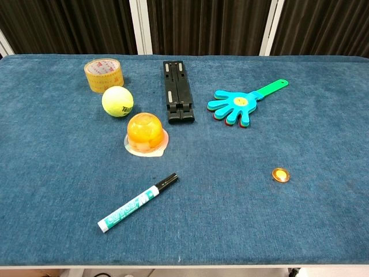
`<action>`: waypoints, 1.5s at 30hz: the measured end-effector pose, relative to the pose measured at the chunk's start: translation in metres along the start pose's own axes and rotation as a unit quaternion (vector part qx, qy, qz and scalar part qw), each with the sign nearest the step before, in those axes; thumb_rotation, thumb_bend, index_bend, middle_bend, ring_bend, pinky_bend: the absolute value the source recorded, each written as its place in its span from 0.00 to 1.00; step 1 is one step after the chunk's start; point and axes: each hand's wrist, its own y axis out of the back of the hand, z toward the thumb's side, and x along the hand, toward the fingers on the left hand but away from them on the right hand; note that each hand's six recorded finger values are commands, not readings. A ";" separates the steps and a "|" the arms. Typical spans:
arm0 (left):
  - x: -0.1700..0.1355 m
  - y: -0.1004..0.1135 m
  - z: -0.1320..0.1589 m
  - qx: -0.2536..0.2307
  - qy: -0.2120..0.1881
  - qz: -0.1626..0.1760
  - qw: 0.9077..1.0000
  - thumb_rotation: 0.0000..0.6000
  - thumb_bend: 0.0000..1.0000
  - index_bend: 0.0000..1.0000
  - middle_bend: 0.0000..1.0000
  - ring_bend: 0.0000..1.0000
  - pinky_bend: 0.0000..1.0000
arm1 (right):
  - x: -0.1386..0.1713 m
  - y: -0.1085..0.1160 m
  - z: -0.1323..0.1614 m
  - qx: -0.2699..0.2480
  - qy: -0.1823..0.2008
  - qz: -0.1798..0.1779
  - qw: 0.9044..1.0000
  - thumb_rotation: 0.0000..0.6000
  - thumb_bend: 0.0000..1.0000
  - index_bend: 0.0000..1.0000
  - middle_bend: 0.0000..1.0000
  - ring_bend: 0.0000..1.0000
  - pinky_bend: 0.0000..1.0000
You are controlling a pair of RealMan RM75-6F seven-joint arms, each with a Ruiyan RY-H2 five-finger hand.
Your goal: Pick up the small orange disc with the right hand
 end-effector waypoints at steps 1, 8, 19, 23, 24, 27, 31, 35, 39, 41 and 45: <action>0.000 0.000 0.000 -0.001 0.000 0.000 1.000 1.00 0.23 0.19 0.03 0.01 0.18 | 0.000 0.000 -0.001 -0.002 -0.001 0.002 1.000 1.00 0.21 0.00 0.00 0.09 0.00; 0.000 0.000 -0.001 0.000 0.002 -0.001 1.000 1.00 0.23 0.19 0.03 0.01 0.18 | -0.002 -0.002 0.000 -0.008 0.003 0.008 1.000 1.00 0.21 0.00 0.00 0.09 0.00; -0.002 0.000 0.000 -0.004 0.004 0.001 1.000 1.00 0.23 0.19 0.03 0.01 0.18 | -0.008 -0.014 0.003 -0.039 0.019 0.037 0.998 1.00 0.21 0.00 0.00 0.09 0.00; -0.002 -0.001 0.000 0.001 0.005 -0.001 1.000 1.00 0.23 0.19 0.03 0.01 0.18 | -0.019 -0.028 0.003 -0.086 0.041 0.067 0.993 1.00 0.21 0.00 0.00 0.09 0.00; -0.002 -0.001 0.000 0.002 0.006 -0.001 1.000 1.00 0.23 0.19 0.03 0.01 0.18 | -0.023 -0.033 0.003 -0.096 0.046 0.075 0.992 1.00 0.21 0.01 0.00 0.09 0.00; -0.002 -0.002 0.000 0.008 0.006 0.000 1.000 1.00 0.23 0.19 0.03 0.01 0.18 | -0.039 -0.051 0.004 -0.112 0.064 0.099 0.987 1.00 0.21 0.05 0.00 0.09 0.00; -0.001 -0.002 -0.001 0.009 0.008 0.002 1.000 1.00 0.23 0.19 0.03 0.01 0.18 | -0.062 -0.073 0.020 -0.117 0.094 0.126 0.981 1.00 0.21 0.13 0.01 0.09 0.00; -0.001 -0.001 -0.002 0.007 0.011 0.003 1.000 1.00 0.23 0.19 0.03 0.01 0.18 | -0.087 -0.090 0.046 -0.128 0.125 0.151 0.972 1.00 0.21 0.22 0.01 0.09 0.00; -0.001 -0.001 -0.002 0.009 0.010 0.002 1.000 1.00 0.23 0.19 0.03 0.01 0.18 | -0.108 -0.100 0.075 -0.145 0.155 0.166 0.963 1.00 0.21 0.31 0.01 0.09 0.00; -0.001 -0.002 -0.002 0.009 0.011 0.002 1.000 1.00 0.23 0.19 0.03 0.01 0.18 | -0.115 -0.103 0.088 -0.150 0.168 0.172 0.959 1.00 0.21 0.33 0.01 0.09 0.00; 0.000 -0.001 -0.003 0.007 0.013 0.002 1.000 1.00 0.23 0.19 0.03 0.01 0.18 | -0.121 -0.111 0.109 -0.154 0.189 0.186 0.952 1.00 0.21 0.35 0.01 0.09 0.00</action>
